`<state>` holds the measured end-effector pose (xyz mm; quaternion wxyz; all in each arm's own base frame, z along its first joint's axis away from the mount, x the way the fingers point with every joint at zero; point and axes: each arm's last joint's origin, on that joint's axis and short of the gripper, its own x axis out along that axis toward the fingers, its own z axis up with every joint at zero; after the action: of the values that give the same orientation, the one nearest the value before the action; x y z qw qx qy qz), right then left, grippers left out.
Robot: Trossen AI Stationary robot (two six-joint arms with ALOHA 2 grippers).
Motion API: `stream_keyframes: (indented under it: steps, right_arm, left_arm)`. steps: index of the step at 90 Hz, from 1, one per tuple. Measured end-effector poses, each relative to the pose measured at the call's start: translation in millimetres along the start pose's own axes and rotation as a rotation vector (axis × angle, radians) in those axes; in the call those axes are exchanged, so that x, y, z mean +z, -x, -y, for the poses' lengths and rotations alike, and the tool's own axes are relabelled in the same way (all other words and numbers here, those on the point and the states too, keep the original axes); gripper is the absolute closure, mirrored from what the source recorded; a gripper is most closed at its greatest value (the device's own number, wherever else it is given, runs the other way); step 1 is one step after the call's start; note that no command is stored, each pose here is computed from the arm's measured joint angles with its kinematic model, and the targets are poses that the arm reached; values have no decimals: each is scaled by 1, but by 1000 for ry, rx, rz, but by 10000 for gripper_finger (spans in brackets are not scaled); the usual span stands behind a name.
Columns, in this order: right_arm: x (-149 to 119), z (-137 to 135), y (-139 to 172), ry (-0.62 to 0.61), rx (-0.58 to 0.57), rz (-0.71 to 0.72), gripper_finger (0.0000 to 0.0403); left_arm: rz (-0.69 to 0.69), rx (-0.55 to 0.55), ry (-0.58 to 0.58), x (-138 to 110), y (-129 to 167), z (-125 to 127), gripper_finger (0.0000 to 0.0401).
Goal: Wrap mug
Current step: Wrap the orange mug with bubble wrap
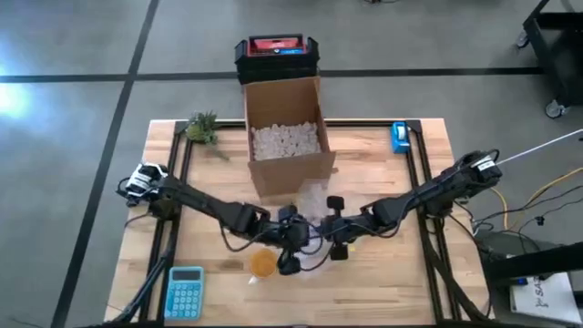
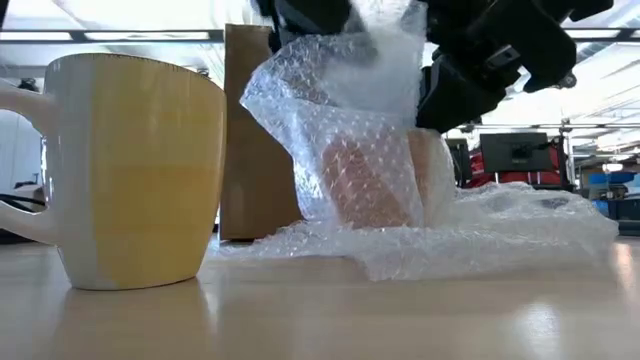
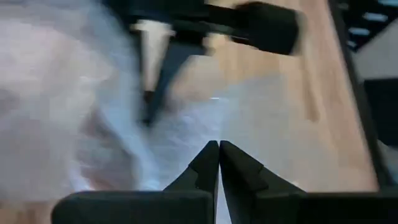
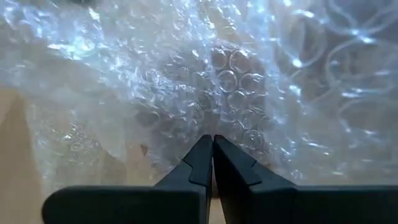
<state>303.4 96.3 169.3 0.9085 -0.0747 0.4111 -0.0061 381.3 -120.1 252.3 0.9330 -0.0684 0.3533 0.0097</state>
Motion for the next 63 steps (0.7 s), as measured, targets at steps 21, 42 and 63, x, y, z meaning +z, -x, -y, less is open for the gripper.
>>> stream_keyframes:
  steps: [21, 42, 63]
  right_arm:
    - [3, 0, 2, -2, 1, -5, 401]
    - [38, 5, 42, 48, -2, -82, 401]
    - [45, 27, 60, 112, -341, -146, 401]
  left_arm:
    - [40, 40, 78, -26, -35, -26, 401]
    - [46, 40, 127, -39, -44, -33, 401]
    - [78, 13, 111, -35, -43, -31, 401]
